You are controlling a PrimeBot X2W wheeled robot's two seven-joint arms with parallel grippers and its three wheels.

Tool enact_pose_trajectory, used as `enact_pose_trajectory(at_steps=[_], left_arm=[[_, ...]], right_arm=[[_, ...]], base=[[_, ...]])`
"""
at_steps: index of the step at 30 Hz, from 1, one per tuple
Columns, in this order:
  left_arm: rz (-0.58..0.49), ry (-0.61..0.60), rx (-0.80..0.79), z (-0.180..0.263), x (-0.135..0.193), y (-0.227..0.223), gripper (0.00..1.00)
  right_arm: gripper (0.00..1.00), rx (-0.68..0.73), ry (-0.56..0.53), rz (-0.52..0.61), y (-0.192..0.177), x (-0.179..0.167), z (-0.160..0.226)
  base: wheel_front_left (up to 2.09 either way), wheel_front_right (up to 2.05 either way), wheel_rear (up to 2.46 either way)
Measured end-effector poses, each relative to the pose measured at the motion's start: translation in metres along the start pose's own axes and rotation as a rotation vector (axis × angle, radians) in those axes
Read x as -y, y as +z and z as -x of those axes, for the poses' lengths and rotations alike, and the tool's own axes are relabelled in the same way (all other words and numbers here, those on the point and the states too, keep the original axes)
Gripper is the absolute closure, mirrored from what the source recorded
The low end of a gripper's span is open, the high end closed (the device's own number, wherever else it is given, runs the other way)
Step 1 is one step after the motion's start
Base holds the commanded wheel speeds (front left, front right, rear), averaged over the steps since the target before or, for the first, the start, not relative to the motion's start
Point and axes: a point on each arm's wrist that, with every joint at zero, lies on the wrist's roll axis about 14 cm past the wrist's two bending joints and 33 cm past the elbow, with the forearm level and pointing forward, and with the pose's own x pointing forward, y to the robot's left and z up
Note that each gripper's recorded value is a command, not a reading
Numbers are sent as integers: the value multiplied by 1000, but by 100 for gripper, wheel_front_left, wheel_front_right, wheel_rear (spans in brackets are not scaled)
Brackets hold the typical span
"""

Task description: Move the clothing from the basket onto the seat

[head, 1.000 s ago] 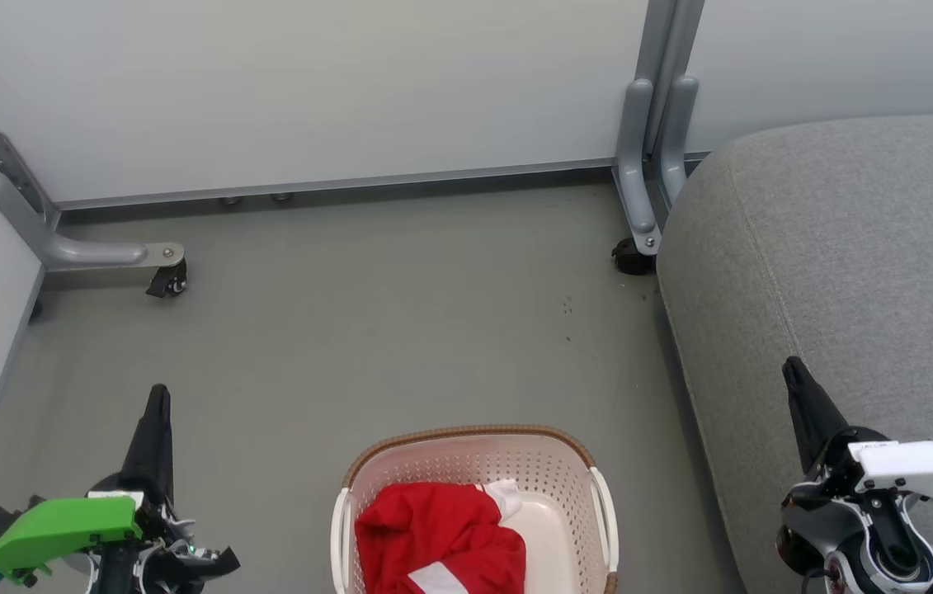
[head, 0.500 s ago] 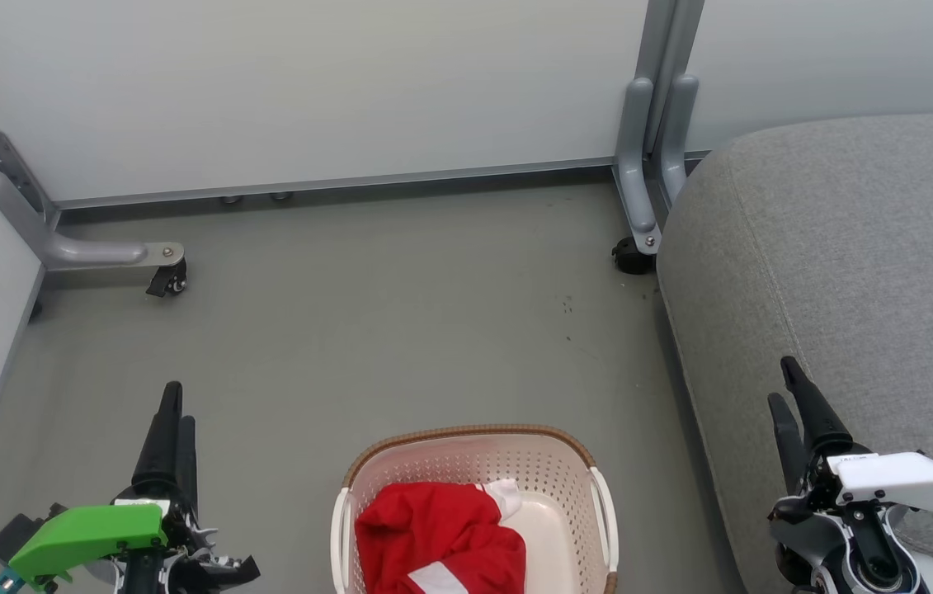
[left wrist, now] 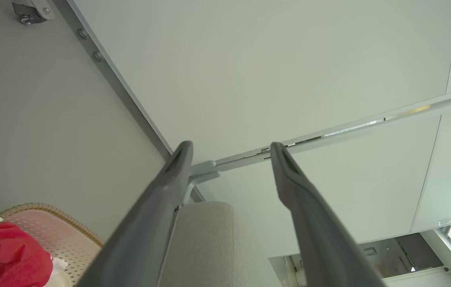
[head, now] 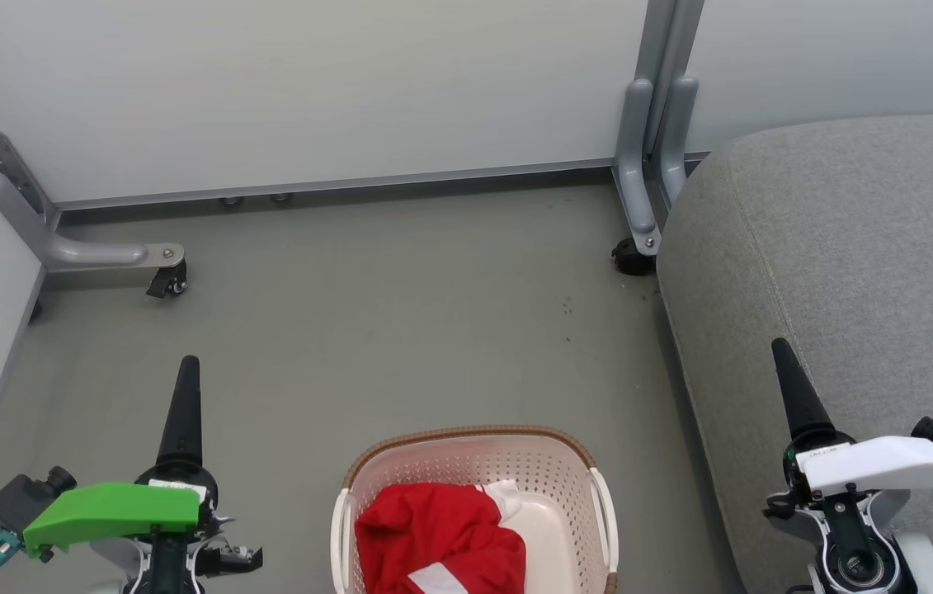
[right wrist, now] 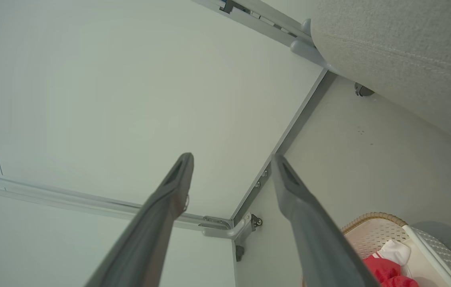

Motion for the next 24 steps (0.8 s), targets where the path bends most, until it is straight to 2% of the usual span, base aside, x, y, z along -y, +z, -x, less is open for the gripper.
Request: enact_pose_trajectory(at_steps=[11, 24], left_arm=[[-231, -21, -20, 1, 4, -6, 0], [-435, -22, -20, 2, 0, -8, 0]], right_arm=[[0, -20, 45, 236, -7, -11, 0], [0, -35, 88, 463, -17, -19, 0]], base=[[0, 0, 0], [0, 0, 0]])
